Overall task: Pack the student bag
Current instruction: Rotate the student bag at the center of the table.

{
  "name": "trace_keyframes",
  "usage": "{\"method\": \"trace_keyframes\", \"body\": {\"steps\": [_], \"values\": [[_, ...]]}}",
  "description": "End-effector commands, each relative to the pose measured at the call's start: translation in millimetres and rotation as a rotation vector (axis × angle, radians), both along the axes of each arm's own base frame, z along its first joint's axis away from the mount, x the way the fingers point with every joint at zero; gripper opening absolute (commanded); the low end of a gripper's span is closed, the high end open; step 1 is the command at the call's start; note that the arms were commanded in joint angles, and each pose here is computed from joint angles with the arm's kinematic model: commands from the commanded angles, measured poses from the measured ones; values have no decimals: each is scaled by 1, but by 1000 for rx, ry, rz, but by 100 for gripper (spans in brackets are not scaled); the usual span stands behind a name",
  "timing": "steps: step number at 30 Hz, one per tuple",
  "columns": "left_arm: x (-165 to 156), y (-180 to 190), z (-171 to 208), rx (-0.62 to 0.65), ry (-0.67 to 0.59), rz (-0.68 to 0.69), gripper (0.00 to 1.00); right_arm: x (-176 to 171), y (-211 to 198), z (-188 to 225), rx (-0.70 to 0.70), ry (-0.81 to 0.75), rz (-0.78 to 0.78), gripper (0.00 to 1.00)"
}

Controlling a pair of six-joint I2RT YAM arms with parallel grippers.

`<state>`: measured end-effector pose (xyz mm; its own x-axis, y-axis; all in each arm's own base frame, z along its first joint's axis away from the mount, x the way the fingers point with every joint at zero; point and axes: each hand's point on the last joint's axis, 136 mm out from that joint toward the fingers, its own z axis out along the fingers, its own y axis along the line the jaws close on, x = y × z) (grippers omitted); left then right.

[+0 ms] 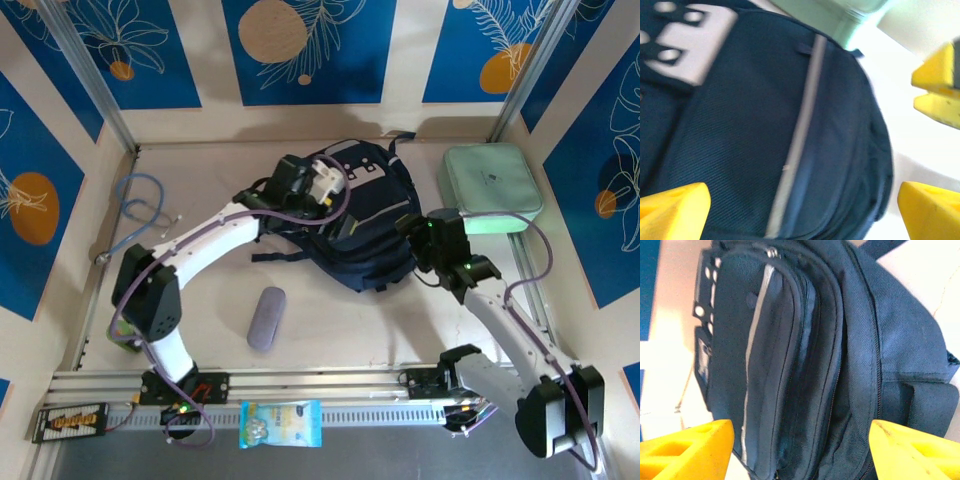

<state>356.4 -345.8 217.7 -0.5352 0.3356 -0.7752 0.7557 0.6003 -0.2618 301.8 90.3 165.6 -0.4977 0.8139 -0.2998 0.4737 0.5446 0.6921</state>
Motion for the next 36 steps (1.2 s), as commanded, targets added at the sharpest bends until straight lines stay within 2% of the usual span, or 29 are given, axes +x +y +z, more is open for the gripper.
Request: {"method": "trace_keyframes", "body": {"steps": [1,4,7,9,12,14,17,25,30,36], "values": [[35,44,-8,-50,43,234,96,2,16,2,-41,19,100,73],[54,80,-34,-101,190,423,95,4,21,-6,-54,52,113,72],[67,102,-61,-172,397,538,77,5,25,-13,-56,73,120,72],[73,101,-72,-249,515,534,63,6,28,-16,-57,83,123,71],[81,98,-81,-322,584,553,51,8,31,-17,-58,89,128,71],[85,99,-88,-318,617,581,43,9,32,-18,-62,95,128,71],[92,105,-100,-314,646,642,41,11,34,-19,-66,98,128,70],[108,89,-108,-396,700,597,37,9,34,-30,-64,141,106,67],[109,81,-121,-392,767,578,34,6,35,-39,-65,172,112,67],[104,88,-128,-361,766,608,30,-1,29,-44,-82,190,100,66]]}}
